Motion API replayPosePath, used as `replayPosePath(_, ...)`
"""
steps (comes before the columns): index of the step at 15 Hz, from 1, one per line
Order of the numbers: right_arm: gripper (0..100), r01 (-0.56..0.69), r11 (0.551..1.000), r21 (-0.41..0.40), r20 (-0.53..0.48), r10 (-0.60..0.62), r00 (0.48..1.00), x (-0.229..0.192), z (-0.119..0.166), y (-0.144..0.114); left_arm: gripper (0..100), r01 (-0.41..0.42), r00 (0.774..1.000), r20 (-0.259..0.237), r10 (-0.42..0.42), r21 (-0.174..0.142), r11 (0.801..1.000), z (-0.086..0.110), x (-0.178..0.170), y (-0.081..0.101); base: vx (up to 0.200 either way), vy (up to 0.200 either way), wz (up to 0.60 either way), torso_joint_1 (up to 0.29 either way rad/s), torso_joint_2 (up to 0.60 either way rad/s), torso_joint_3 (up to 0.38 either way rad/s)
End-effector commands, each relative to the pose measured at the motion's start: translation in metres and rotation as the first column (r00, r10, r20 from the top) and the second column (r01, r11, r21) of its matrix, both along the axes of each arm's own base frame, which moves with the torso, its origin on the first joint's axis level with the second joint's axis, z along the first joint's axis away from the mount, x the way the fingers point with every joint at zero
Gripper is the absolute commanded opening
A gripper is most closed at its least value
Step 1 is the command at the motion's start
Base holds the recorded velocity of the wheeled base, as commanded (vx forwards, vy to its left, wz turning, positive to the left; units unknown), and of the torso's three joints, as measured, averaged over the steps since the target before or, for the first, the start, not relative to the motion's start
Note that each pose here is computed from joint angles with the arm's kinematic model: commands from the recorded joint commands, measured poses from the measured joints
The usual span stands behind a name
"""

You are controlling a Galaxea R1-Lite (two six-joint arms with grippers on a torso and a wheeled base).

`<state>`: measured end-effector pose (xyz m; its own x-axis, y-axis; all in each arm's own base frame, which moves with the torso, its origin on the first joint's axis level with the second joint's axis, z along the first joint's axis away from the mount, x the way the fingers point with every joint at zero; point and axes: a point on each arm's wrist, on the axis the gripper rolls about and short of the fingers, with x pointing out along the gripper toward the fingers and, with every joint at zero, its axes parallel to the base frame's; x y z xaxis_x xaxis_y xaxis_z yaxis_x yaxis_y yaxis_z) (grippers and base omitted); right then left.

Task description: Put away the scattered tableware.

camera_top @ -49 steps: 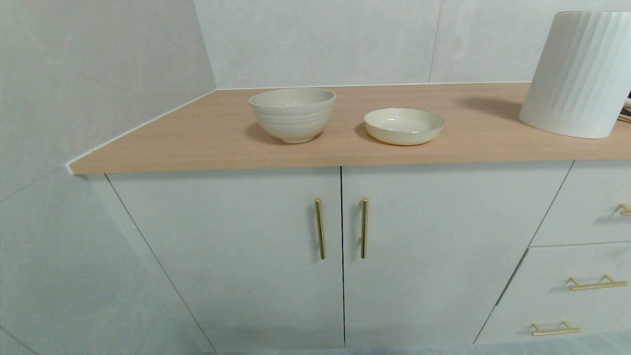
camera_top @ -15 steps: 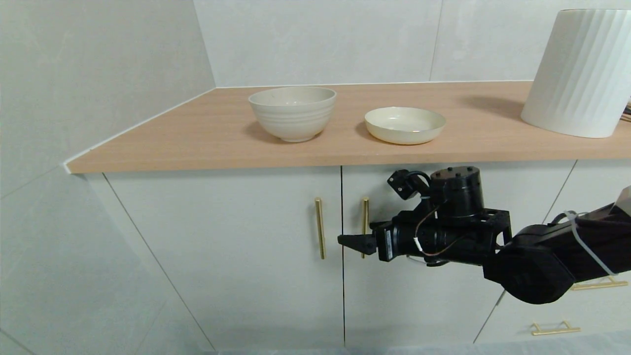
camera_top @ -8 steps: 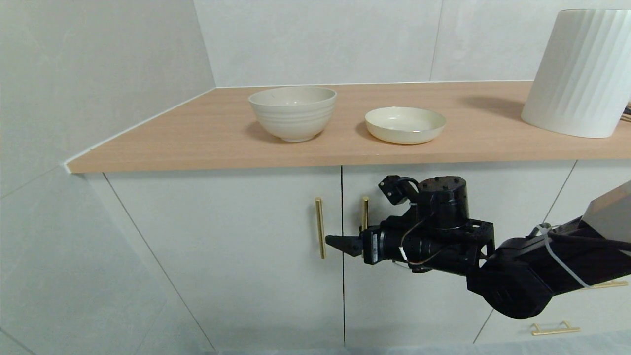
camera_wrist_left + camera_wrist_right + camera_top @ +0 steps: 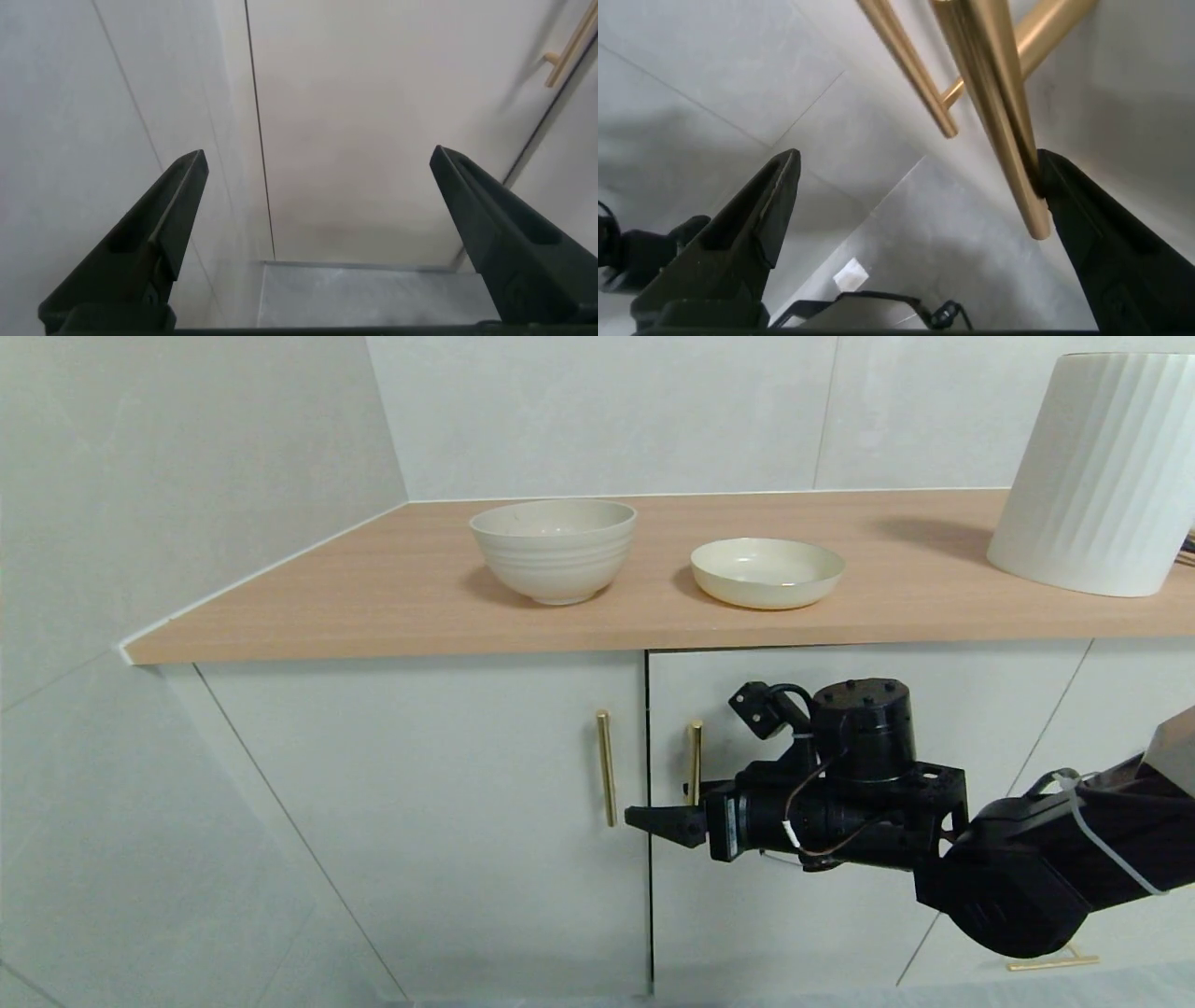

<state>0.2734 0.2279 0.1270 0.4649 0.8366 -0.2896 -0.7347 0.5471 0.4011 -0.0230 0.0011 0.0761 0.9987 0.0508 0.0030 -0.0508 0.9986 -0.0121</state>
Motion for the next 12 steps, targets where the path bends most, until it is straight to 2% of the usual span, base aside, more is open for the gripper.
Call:
replayPosePath(1,100,-0.024,1.000,0.002,-0.004,0.024,1.000,-0.007,0.001,0.003,100,-0.001,1.000,0.000,0.001,0.000,1.000,0.000,0.000,0.000,0.000,0.000,0.00,0.000,0.00,0.000)
replayPosePath(3,100,-0.050,0.999,0.007,-0.028,0.050,0.998,-0.020,0.002,0.006,100,0.000,1.000,0.000,0.000,0.000,1.000,0.000,0.000,0.000,0.000,0.000,0.00,0.000,0.00,0.000)
replayPosePath(10,100,-0.080,0.997,0.002,-0.034,0.080,0.996,-0.051,0.007,-0.010,100,-0.001,1.000,0.000,0.001,0.000,1.000,0.000,0.000,0.000,0.000,0.000,0.00,0.000,0.00,0.000)
replayPosePath(12,100,-0.087,0.996,0.010,-0.024,0.087,0.996,-0.058,0.009,-0.013,100,0.000,1.000,-0.001,0.000,0.015,1.000,0.000,0.000,0.000,0.000,0.000,0.00,0.000,0.00,0.000)
